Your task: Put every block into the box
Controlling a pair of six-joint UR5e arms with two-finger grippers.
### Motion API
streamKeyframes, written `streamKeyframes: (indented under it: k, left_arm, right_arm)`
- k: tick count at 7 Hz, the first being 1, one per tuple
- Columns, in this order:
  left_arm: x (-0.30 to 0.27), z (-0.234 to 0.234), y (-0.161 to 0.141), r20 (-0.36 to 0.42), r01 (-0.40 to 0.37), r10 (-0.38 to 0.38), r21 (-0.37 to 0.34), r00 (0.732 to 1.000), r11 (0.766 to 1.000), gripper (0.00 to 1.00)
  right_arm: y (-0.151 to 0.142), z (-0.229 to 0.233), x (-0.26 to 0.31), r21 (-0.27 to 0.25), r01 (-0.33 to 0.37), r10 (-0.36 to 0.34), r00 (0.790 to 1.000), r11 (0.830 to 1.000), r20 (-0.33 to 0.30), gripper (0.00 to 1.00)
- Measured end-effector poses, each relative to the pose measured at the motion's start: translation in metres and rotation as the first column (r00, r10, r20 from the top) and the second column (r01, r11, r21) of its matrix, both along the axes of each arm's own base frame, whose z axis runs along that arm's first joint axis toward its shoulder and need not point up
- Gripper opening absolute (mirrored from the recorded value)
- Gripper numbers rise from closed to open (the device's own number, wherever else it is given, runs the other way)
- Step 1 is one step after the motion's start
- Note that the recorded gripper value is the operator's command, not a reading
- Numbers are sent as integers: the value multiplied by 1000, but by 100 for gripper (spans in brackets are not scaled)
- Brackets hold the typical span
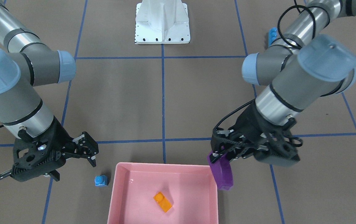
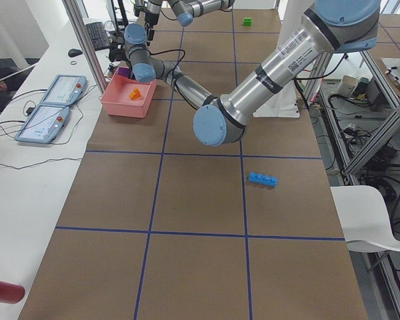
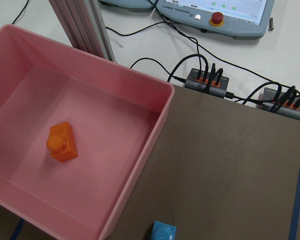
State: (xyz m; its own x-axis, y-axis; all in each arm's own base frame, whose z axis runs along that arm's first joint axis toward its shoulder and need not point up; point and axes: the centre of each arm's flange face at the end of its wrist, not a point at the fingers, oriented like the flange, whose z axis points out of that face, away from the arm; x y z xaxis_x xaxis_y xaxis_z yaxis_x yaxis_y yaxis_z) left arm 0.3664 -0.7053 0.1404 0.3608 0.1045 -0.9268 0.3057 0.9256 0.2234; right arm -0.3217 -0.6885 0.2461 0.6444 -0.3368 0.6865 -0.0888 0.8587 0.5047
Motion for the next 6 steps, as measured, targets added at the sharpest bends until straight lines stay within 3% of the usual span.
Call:
streamKeyframes:
  k: [3,6]
  left_arm:
    - [101,-5,-19,75,147,-147,7,986,989,0]
    - [134,17,-29,159,227,-225,8,961,974,0]
  right_arm:
    - [-10,43,-8,38,4,-5,1000,999,20,100]
    - [-22,80,-23,72,9,-12,999,997,41,100]
